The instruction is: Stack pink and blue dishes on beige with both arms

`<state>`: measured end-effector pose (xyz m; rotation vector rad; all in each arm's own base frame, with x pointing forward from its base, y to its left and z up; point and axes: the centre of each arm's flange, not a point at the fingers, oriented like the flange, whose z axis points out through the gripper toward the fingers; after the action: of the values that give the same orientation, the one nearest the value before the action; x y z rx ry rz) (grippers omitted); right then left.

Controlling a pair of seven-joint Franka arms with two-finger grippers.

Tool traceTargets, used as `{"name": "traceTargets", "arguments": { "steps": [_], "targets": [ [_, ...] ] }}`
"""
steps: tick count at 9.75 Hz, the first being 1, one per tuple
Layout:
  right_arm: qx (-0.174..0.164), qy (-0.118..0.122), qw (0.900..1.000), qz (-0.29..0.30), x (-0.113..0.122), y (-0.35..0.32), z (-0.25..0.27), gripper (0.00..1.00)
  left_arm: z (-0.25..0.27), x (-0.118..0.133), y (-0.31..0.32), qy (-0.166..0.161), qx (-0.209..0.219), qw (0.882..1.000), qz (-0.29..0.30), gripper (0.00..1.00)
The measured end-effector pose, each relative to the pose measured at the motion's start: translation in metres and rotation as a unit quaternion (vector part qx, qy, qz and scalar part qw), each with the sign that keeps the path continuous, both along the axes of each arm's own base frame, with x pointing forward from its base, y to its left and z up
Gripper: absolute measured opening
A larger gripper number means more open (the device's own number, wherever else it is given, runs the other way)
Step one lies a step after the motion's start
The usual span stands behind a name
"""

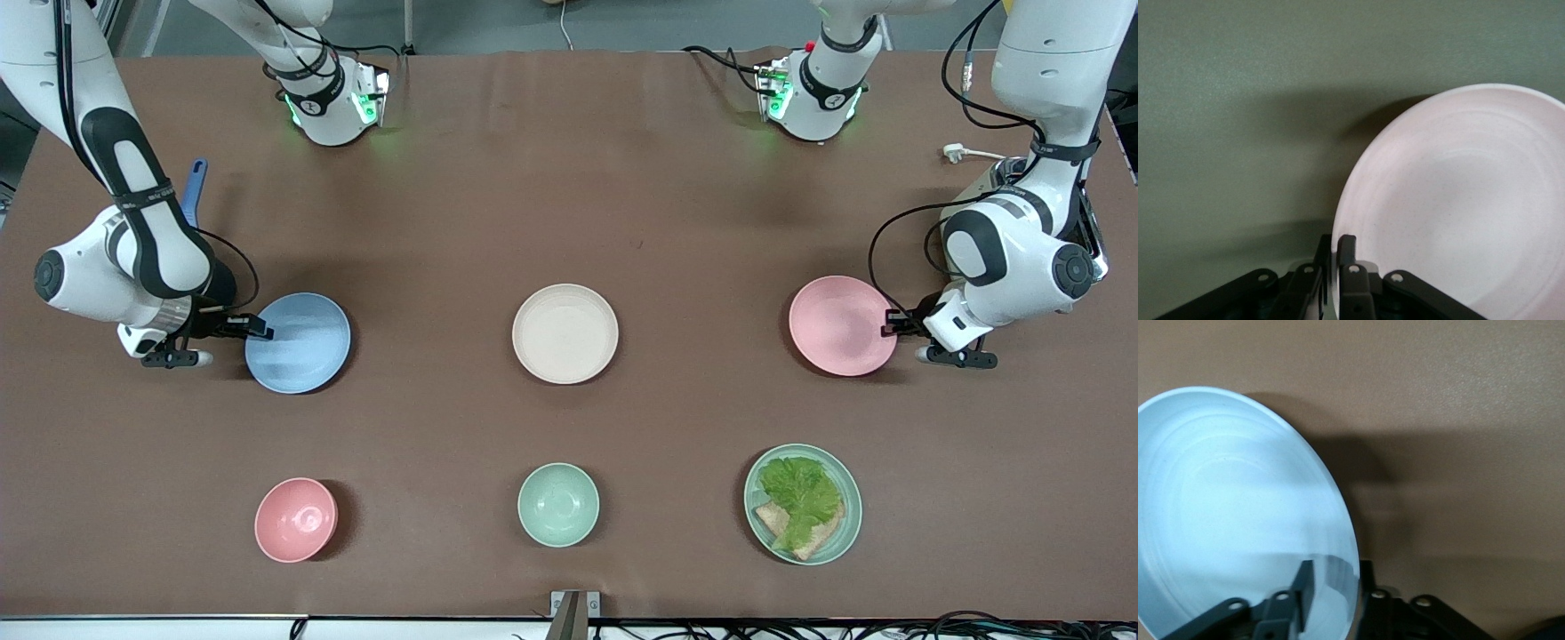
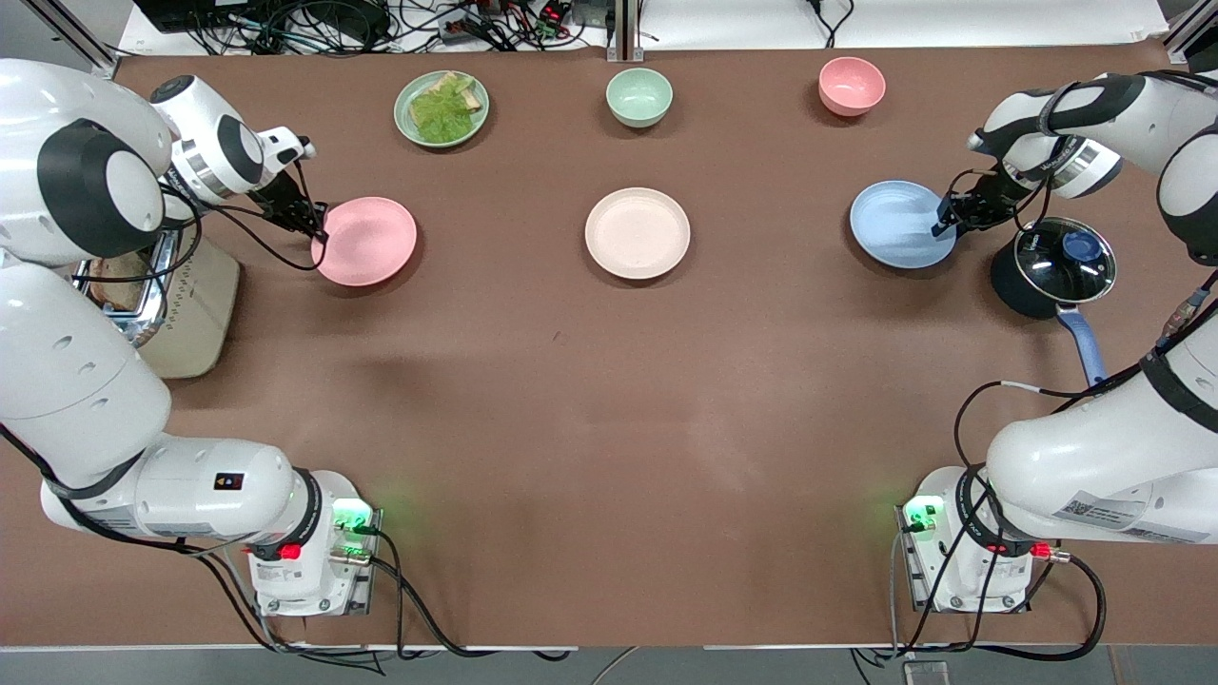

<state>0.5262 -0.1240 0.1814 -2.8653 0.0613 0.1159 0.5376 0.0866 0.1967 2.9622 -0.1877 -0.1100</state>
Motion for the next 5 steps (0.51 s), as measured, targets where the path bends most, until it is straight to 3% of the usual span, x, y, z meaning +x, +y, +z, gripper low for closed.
{"name": "traceTargets", "arguments": {
  "steps": [1, 2, 5],
  "targets": [
    [0.001, -0.001, 1.0, -0.001, 0.002, 0.0, 0.001, 0.14, 0.014, 0.003, 0.0, -0.006, -0.005, 1.0, -0.003, 0.07],
    [0.016, 0.007, 1.0, -0.002, 0.008, 0.001, 0.01, 0.06, 0.036, 0.007, -0.004, -0.015, -0.013, 1.0, -0.007, 0.06],
    [0.065, 0.042, 0.997, -0.004, 0.043, -0.002, 0.086, 0.06, 0.146, 0.026, -0.062, -0.022, -0.061, 0.998, -0.026, 0.06]
  ]
}}
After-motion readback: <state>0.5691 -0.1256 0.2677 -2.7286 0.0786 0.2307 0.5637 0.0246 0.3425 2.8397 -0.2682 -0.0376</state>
